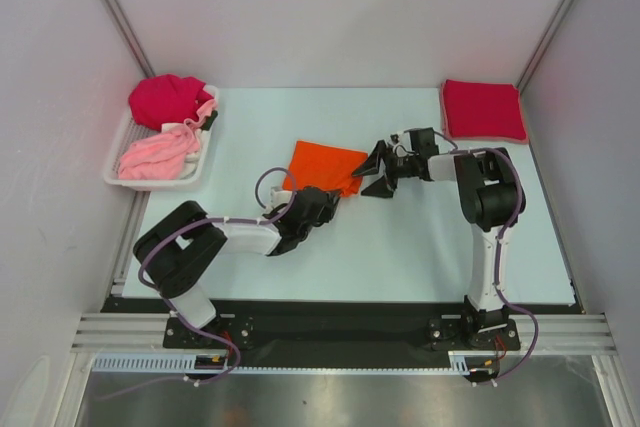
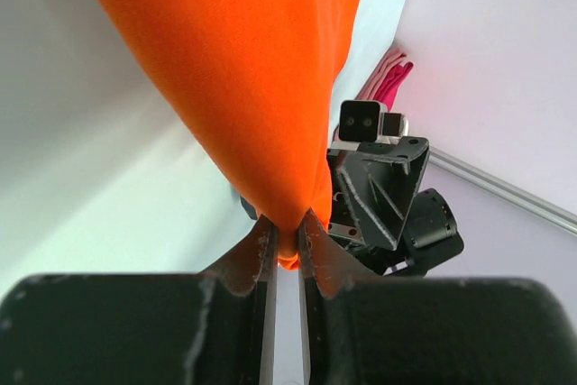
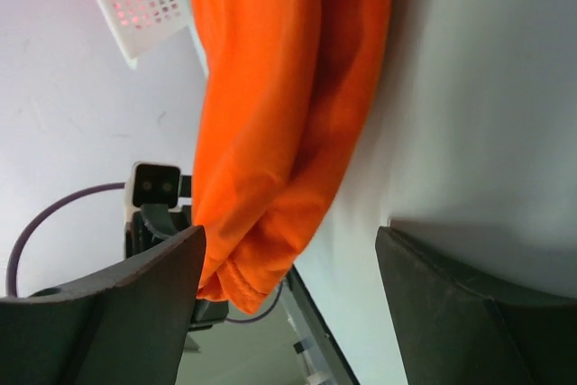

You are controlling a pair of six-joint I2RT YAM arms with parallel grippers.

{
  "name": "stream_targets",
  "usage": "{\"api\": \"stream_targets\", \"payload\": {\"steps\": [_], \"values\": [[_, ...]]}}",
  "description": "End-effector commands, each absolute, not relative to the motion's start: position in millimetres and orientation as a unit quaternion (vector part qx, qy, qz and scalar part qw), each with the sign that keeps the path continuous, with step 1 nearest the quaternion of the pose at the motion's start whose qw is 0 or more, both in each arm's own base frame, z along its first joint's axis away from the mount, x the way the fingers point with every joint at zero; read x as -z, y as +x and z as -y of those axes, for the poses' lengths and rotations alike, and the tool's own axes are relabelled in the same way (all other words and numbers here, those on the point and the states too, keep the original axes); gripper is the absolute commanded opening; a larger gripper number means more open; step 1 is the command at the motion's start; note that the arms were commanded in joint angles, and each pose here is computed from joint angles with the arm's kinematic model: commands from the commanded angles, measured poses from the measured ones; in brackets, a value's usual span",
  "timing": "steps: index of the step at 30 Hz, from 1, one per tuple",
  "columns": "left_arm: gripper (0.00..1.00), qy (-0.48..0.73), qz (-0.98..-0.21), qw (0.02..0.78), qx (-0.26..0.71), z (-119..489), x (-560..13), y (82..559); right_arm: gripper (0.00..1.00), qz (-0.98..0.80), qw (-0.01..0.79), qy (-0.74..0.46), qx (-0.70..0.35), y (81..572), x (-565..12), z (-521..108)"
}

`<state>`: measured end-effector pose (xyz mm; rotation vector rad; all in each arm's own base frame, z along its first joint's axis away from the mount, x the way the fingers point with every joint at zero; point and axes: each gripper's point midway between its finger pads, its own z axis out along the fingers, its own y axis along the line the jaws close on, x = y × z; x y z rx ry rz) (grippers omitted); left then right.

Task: Fold and stack the t-shirts
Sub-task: Neatly place the folded tshirt to the corner

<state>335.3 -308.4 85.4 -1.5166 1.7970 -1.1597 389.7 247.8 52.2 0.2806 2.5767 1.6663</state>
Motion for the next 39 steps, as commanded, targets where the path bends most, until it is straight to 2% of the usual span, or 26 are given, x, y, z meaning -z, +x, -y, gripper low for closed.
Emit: {"api": "stream_targets", "payload": {"steps": [1, 3, 6, 20, 27, 32, 35, 36, 38, 39], "values": [[0.00, -0.551, -0.648, 0.264, 0.455, 305.5, -108.5, 338.6, 0.82, -0.801, 0.058, 0.104, -0.586, 403.5, -75.2, -258.6], [0.00, -0.551, -0.649, 0.262, 0.454, 303.9, -107.1, 338.4, 0.83, -0.795, 0.074, 0.117, -0.590, 410.4, -79.1, -255.1], [0.00, -0.552, -0.645, 0.263, 0.459, 302.3, -109.4, 337.9, 0.84, -0.791, 0.055, 0.130, -0.595, 411.6, -78.0, -262.0], [0.00, -0.545, -0.644, 0.258, 0.472, 300.5, -117.6, 334.8, 0.80, -0.845, 0.036, 0.161, -0.508, 408.1, -52.7, -268.5], [0.00, -0.538, -0.647, 0.250, 0.478, 302.1, -118.4, 331.1, 0.73, -0.820, 0.038, 0.173, -0.545, 428.5, -47.2, -280.3], [0.00, -0.541, -0.644, 0.250, 0.479, 297.8, -117.3, 327.2, 0.68, -0.832, 0.055, 0.191, -0.518, 436.1, -34.6, -279.7], [0.01, -0.535, -0.648, 0.242, 0.486, 299.1, -118.1, 322.8, 0.59, -0.831, 0.070, 0.187, -0.519, 439.6, -32.8, -284.9], [0.05, -0.528, -0.654, 0.240, 0.486, 300.2, -114.9, 320.1, 0.46, -0.830, 0.081, 0.176, -0.523, 440.8, -34.7, -288.0], [0.16, -0.511, -0.653, 0.229, 0.510, 307.7, -121.5, 318.2, 0.32, -0.835, 0.094, 0.165, -0.516, 441.0, -34.8, -288.0], [0.30, -0.498, -0.660, 0.208, 0.523, 315.2, -122.3, 311.5, 0.19, -0.841, 0.107, 0.166, -0.504, 443.1, -33.2, -285.6]]}}
